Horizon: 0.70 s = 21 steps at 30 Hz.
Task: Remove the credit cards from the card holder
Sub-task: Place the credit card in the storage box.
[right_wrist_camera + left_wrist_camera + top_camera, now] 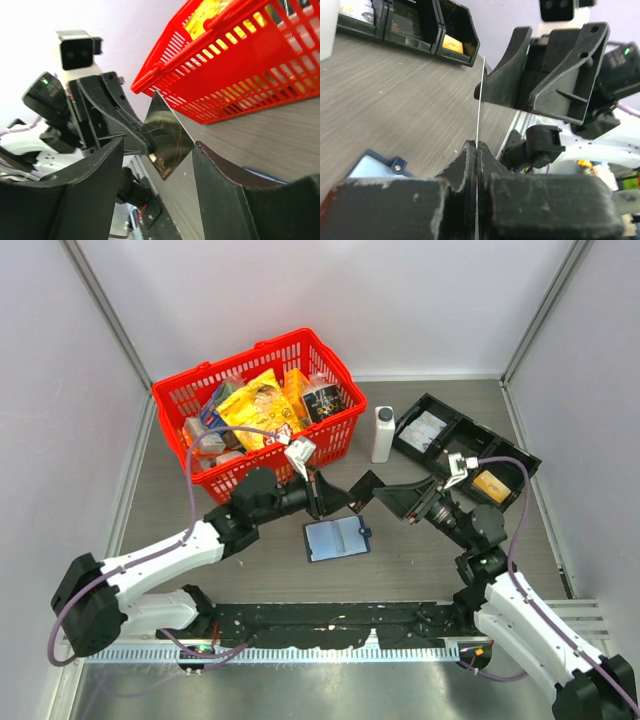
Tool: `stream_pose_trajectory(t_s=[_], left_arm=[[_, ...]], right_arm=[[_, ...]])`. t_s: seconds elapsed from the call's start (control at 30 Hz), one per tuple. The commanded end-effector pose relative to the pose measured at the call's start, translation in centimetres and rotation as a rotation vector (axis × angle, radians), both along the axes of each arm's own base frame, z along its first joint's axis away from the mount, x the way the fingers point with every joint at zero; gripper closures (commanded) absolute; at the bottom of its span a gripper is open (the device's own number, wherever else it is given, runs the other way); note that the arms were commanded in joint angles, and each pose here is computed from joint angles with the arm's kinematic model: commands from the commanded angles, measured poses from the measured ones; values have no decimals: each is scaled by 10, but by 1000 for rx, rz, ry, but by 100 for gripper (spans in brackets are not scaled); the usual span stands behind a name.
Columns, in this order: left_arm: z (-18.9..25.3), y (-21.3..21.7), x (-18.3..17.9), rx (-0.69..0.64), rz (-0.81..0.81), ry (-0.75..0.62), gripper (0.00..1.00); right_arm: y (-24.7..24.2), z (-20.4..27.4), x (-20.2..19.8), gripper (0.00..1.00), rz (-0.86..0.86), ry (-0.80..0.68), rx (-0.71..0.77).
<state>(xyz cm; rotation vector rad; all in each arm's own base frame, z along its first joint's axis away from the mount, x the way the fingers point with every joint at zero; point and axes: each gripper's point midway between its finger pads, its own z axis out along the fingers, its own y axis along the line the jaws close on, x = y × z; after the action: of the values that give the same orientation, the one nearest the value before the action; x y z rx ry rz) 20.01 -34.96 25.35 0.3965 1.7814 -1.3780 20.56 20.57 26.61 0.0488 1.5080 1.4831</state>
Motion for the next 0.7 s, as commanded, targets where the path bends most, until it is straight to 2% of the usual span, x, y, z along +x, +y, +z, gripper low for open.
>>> stream_pose_trajectory(t_s=[0.0,0.03,0.13,0.27,0.5,0.67], left_arm=[[-2,22,-21,244,-131,-147,100],[-10,27,-28,298,-169,-144,100],[-10,35,-47,353,-279,-188,100],[-9,48,-65,420,-391,-246,100],[10,50,-77,453,-532,-358,100],[22,46,-82,425,-591,-400,100]], right_arm=[[-3,19,-6,37,-15,-207,-280],[-3,8,-9,37,12,-191,-340],[-3,14,-20,37,77,-275,-484],[0,20,-34,37,182,-342,-568],[16,27,-64,37,431,-474,-561],[23,28,-75,37,526,-513,-535]])
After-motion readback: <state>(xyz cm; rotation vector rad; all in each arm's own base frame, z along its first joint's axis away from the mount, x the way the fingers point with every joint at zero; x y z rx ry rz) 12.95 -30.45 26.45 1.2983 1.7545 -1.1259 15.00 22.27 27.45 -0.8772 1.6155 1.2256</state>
